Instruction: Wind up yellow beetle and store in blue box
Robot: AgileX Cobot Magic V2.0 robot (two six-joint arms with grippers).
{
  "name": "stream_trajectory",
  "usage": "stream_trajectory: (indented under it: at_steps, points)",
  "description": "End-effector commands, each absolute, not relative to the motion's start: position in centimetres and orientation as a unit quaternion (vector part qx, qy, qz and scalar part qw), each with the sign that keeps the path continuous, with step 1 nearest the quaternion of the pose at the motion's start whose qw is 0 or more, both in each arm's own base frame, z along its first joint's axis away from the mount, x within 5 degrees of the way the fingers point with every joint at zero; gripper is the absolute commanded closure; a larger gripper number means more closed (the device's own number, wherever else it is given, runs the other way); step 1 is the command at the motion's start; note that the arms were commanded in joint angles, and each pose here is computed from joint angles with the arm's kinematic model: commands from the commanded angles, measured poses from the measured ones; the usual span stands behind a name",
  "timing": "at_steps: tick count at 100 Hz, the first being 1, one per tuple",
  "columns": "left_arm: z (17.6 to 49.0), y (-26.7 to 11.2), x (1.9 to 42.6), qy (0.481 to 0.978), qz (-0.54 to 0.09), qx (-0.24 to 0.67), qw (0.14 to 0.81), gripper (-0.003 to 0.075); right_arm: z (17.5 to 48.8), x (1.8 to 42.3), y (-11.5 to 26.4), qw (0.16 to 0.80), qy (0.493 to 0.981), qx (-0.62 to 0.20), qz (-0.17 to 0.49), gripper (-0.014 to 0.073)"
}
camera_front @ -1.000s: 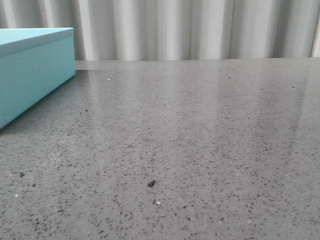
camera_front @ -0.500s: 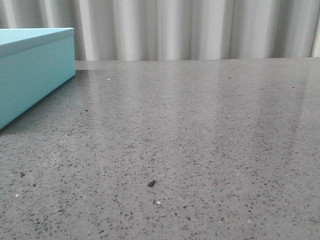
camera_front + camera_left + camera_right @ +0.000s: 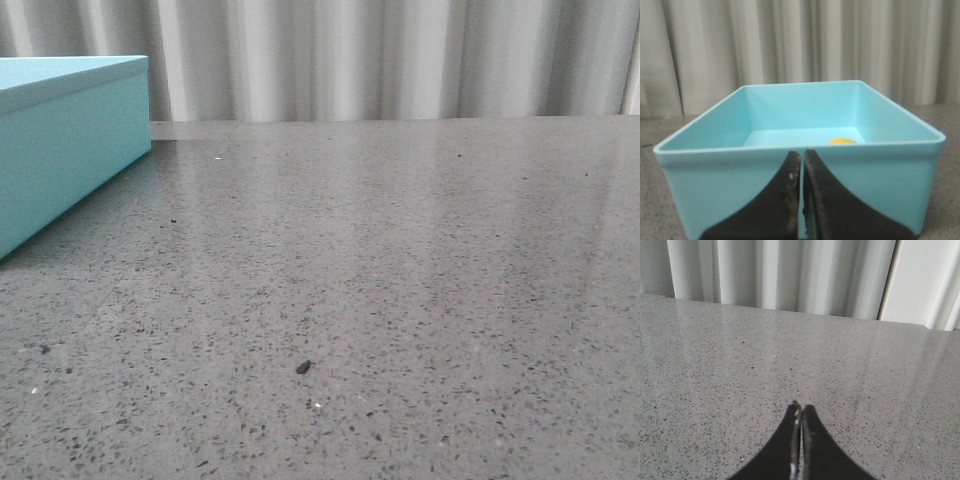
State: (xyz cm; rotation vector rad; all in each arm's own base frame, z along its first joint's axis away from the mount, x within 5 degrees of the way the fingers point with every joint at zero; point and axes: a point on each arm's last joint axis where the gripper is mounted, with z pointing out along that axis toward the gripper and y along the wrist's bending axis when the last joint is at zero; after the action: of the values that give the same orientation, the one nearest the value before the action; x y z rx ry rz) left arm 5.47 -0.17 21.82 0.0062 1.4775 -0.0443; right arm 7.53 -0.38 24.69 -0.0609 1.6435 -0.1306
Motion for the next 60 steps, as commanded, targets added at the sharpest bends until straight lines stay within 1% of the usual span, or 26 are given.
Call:
stream_trajectory:
  at_steps: [1,7,9,38,60]
  points:
    - [22.1,-0.1,5.2,0.637,-0.025,-0.004,0.771,0.0741,26.3,7.7,-0.3,0.714,0.697,-0.03,-0.059,0.0656]
    - [21.1,-0.1,5.4,0.652,-0.025,-0.004,0.758,0.0741,26.3,7.7,-0.3,0.714,0.697,-0.03,-0.059,0.0656]
    - [20.7,-0.1,5.4,0.67,-0.024,-0.005,0.742,0.0741,26.3,7.7,-0.3,0.714,0.697,-0.03,-0.059,0.0656]
    - [18.1,-0.1,5.3,0.768,-0.019,-0.007,0.64,0.0741,26.3,7.7,-0.3,0.714,0.697,-0.03,-0.059,0.0656]
    - [18.1,-0.1,5.3,0.768,-0.019,-0.007,0.64,0.0741,26.3,7.7,-0.3,0.714,0.697,-0.03,-0.059,0.0656]
